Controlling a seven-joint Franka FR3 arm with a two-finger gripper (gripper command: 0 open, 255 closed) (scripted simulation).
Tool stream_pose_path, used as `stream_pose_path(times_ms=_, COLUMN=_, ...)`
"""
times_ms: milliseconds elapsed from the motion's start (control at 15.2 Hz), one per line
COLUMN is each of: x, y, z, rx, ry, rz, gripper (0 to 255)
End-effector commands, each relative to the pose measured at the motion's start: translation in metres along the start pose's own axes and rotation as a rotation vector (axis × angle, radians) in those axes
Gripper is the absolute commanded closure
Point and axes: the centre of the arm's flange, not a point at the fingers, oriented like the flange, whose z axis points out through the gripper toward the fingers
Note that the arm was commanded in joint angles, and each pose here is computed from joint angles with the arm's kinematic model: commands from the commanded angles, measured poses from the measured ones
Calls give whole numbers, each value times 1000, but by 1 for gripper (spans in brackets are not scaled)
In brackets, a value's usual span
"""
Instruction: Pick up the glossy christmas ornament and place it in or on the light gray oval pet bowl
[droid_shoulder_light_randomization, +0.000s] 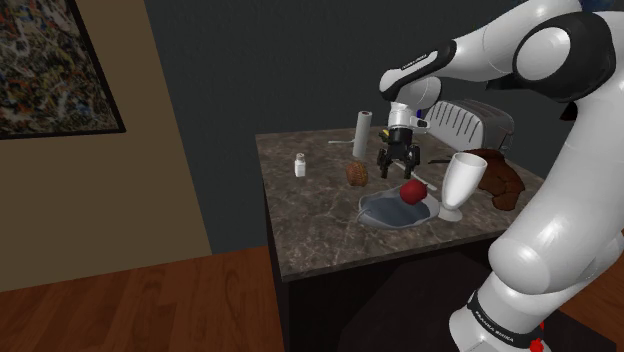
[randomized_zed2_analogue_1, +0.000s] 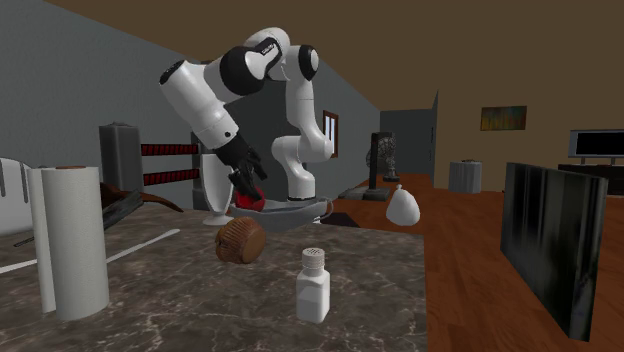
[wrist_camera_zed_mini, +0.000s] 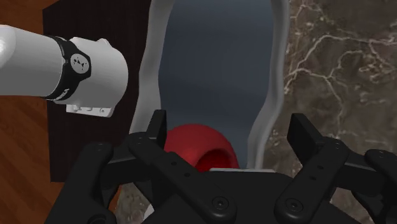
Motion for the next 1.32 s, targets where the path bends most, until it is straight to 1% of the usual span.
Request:
stream_pose_path(times_ms=0, x=2, y=-3, z=10, rx=-15, ry=0, rz=7, gripper=0)
stream_pose_path(times_ms=264, x=2, y=-3, z=29, rx=-15, ry=0, rz=7, gripper=0)
stream_pose_path(times_ms=792, x=2, y=-3, z=29, rx=-15, ry=0, rz=7, gripper=0)
stream_pose_path(times_ms=858, x=2, y=-3, z=29, rx=-15, ry=0, rz=7, gripper=255)
stream_pose_path(times_ms=1254, x=2, y=-3, z=29, rx=-15, ry=0, rz=7, gripper=255)
